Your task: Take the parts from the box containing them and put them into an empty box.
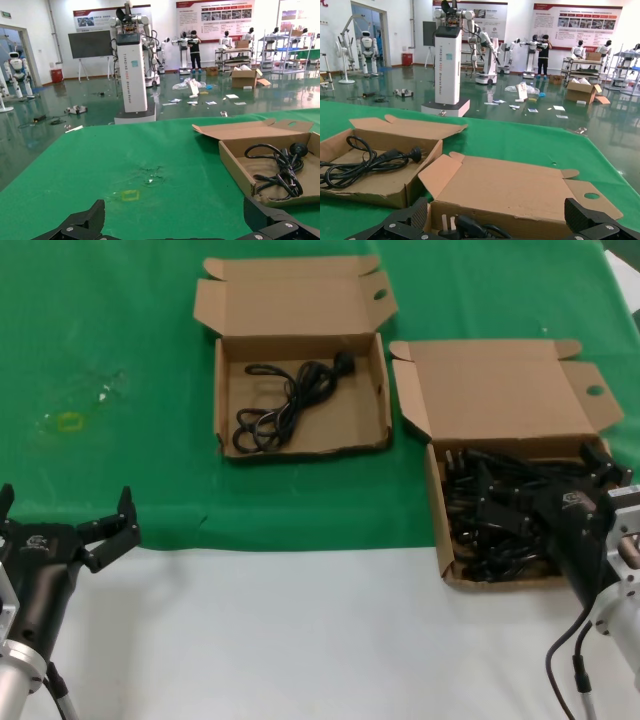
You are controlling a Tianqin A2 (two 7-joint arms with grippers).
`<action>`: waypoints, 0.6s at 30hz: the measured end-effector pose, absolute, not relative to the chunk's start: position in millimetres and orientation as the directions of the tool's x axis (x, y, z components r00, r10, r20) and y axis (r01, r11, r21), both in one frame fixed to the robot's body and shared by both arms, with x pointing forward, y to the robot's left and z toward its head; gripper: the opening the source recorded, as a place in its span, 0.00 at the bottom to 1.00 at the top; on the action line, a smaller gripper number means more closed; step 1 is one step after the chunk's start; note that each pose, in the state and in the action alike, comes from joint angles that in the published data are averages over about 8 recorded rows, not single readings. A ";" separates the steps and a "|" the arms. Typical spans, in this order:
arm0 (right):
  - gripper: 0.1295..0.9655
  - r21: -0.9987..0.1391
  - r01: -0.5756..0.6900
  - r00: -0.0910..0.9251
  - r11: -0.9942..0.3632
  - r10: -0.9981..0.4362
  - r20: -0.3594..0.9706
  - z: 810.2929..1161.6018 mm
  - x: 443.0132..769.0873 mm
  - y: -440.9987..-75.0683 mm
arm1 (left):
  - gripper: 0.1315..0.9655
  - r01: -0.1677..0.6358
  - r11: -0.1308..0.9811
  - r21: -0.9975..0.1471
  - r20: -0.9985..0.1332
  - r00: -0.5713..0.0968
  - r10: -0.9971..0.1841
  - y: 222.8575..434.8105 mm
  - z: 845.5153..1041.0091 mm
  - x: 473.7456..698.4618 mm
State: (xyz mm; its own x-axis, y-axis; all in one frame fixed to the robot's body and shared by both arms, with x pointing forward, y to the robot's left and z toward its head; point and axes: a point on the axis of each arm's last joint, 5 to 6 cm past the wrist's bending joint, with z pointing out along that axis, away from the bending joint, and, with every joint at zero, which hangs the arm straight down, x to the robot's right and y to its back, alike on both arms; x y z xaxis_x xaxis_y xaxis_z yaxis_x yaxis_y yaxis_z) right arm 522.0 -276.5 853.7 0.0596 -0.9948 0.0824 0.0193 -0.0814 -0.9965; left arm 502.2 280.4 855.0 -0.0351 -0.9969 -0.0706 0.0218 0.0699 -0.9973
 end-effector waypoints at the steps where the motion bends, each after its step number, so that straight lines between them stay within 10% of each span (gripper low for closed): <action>1: 1.00 -0.996 0.019 0.060 -0.081 -0.995 0.082 853.7 522.0 -276.5 | 1.00 0.022 0.070 -0.997 -0.071 -0.035 -0.997 280.4 855.0 502.2; 18: 1.00 -0.996 0.019 0.060 -0.081 -0.995 0.082 853.7 522.0 -276.5 | 1.00 0.022 0.070 -0.997 -0.071 -0.035 -0.997 280.4 855.0 502.2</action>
